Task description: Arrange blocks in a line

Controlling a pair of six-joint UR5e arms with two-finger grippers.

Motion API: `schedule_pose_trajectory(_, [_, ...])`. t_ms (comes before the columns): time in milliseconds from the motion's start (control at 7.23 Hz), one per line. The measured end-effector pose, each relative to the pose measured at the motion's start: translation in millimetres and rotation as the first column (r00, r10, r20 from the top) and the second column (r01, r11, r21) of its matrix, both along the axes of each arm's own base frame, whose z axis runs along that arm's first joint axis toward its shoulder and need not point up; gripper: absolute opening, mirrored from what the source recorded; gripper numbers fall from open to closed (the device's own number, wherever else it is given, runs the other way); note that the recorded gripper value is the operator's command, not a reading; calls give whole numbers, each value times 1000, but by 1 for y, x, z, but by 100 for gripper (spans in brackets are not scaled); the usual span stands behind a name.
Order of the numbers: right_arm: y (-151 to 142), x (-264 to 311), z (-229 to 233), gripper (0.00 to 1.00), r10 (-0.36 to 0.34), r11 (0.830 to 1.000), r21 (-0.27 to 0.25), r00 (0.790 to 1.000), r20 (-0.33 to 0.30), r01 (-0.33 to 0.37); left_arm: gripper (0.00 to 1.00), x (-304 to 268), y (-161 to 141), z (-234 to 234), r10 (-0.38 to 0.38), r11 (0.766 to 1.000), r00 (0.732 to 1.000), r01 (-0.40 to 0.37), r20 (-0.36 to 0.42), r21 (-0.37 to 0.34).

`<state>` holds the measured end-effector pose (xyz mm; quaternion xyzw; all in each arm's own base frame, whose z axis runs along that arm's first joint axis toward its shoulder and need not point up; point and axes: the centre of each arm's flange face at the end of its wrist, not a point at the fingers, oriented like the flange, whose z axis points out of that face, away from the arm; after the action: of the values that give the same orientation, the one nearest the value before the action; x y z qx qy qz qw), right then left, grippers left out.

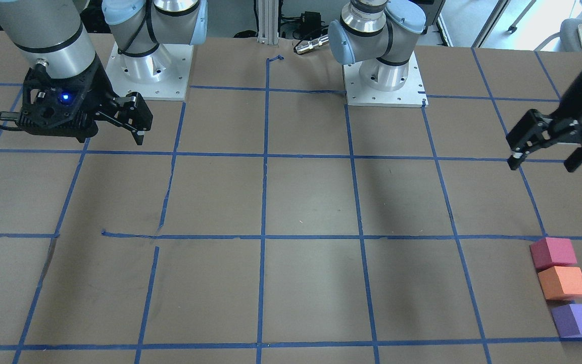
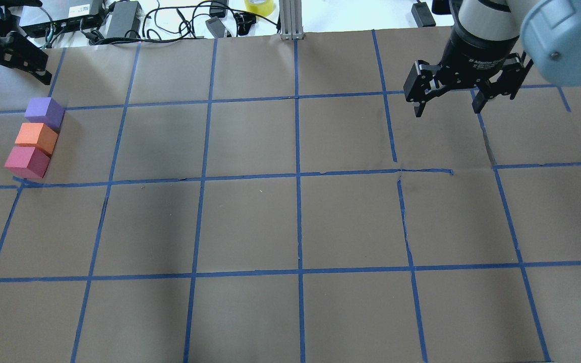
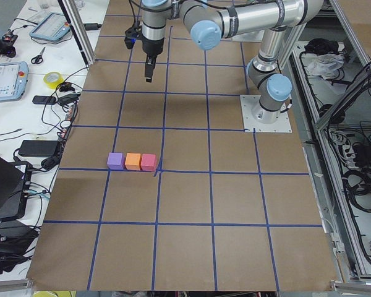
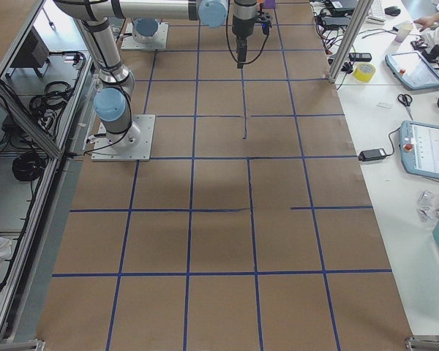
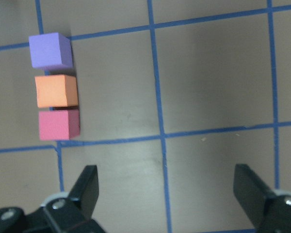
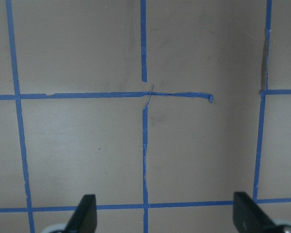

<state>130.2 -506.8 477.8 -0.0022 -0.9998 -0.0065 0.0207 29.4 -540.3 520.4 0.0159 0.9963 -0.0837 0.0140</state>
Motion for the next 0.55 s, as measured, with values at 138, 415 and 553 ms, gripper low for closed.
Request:
schedule_pose_trajectory(138, [0, 0, 0, 100, 0, 1000, 0, 1000, 0, 0, 100, -49, 14, 4, -5, 1000, 1000, 5, -14, -6])
schedule_pose_trajectory(415, [0, 0, 0, 100, -1, 1000, 0, 1000, 0, 1, 100, -140, 29, -1, 16, 1000, 999, -16, -43, -9])
schedule_pose_trajectory(553, [0, 0, 0, 100, -1, 1000, 0, 1000, 0, 1, 100, -174, 34, -5, 29, 999, 998, -30, -57, -19])
